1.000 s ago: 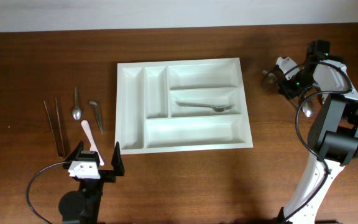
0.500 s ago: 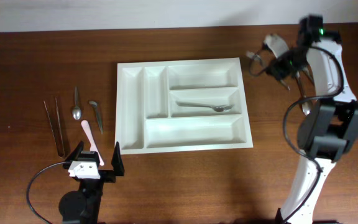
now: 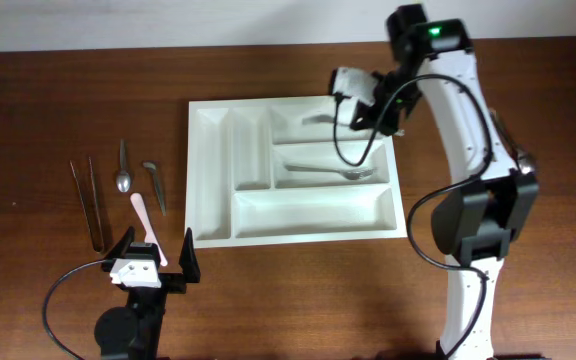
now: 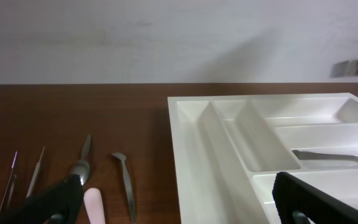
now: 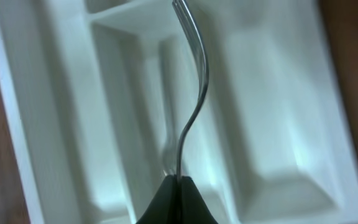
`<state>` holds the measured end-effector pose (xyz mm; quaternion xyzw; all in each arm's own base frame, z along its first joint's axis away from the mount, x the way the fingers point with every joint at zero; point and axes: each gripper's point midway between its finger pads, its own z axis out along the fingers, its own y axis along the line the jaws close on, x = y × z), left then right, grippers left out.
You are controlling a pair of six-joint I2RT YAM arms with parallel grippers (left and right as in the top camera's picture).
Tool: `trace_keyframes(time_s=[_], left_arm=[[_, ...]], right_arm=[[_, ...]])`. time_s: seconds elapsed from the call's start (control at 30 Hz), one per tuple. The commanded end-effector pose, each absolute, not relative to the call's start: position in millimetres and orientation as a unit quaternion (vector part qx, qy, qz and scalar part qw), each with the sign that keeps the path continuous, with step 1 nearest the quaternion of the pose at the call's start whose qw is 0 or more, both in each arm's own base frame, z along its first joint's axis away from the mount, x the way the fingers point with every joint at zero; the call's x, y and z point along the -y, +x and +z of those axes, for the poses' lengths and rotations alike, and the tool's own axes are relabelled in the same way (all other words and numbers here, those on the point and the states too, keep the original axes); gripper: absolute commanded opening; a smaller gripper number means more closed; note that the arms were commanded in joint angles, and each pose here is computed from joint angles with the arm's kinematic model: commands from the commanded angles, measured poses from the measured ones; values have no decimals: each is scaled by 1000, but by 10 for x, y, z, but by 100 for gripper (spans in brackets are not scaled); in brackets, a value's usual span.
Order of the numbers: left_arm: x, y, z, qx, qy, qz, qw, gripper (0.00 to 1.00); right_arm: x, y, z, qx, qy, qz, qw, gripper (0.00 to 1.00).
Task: Pack container
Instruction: 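Place the second fork into the tray's middle compartment with the right gripper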
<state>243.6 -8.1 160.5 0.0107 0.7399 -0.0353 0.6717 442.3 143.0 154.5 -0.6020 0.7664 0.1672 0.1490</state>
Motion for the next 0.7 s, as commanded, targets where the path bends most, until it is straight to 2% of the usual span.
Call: trace_keyframes(time_s=[0.0,0.27,0.47,0.5,0.53,0.57,0.67], left_arm=[[79,2437,1588,-739,9,-35,672,99],[79,2437,1588,-739,9,-35,672,99],[79,2437,1588,-739,9,-35,672,99],[79,2437,1588,-739,9,-35,672,99],[79,2437,1588,-739,9,-35,672,99],[79,2437,1588,-739,9,-35,672,99],[79,2437,1588,-739,9,-35,672,99]], right_arm=[[-1608,4259,1401,-745,-625,191,129,4],[-1586,4125,930,-751,-620,207,92,4],[-1580,4092,753,-755,-615,211,85,5],[-1584,4110,743,-760,-609,210,86,14],[-1588,4126,743,-763,-605,209,88,33],[-1592,4144,743,-767,-600,208,90,45],[-1606,4187,794,-769,-598,205,99,55]])
